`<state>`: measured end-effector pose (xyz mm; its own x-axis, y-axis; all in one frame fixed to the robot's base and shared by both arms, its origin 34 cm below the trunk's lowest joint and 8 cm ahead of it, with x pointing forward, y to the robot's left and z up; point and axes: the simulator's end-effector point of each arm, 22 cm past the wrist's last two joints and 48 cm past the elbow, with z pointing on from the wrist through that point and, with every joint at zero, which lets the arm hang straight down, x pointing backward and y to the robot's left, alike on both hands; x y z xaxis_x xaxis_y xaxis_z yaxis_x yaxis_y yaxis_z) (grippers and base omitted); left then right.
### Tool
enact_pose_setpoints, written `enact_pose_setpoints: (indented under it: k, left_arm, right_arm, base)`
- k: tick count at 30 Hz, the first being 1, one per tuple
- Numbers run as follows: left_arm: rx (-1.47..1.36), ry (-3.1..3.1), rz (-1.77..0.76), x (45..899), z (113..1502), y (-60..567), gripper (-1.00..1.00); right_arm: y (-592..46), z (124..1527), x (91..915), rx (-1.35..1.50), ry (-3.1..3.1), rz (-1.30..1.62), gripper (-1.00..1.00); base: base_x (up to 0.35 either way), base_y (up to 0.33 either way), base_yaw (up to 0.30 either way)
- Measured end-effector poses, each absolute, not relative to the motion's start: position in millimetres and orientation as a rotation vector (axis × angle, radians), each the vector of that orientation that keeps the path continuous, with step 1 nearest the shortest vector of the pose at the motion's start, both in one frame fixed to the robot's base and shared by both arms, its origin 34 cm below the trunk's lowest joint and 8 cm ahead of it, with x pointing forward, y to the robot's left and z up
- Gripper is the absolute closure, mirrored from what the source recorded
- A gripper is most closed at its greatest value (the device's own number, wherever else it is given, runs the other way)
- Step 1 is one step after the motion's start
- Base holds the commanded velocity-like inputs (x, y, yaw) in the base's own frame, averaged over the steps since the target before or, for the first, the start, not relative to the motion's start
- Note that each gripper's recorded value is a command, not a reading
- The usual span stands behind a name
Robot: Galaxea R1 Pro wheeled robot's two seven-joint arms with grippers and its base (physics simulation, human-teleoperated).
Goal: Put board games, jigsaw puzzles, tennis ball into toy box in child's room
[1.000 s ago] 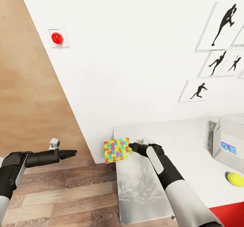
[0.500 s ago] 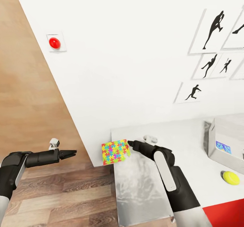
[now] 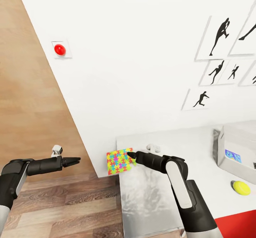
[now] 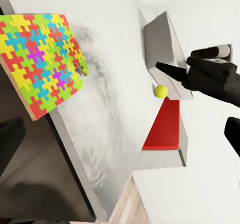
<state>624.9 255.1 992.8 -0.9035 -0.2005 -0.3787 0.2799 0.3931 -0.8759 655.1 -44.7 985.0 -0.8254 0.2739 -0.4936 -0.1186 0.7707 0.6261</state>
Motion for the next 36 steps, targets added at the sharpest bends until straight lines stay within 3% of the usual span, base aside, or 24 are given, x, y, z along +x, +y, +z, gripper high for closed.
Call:
enact_pose_setpoints:
  k: [10,36]
  left_arm:
    - [0.075,2.223,-1.52,624.9,997.7,255.3,-1.0]
    - [0.085,2.211,-1.519,624.6,1004.3,255.2,-1.0]
  right_arm:
    - [-27.8,1006.9,649.3,0.078,2.327,1.046,-1.0]
    - [-25.7,1014.2,648.0,0.08,2.301,1.062,-1.0]
  base:
    - [0.0,0.0,0.035]
    - [0.0,0.0,0.001]
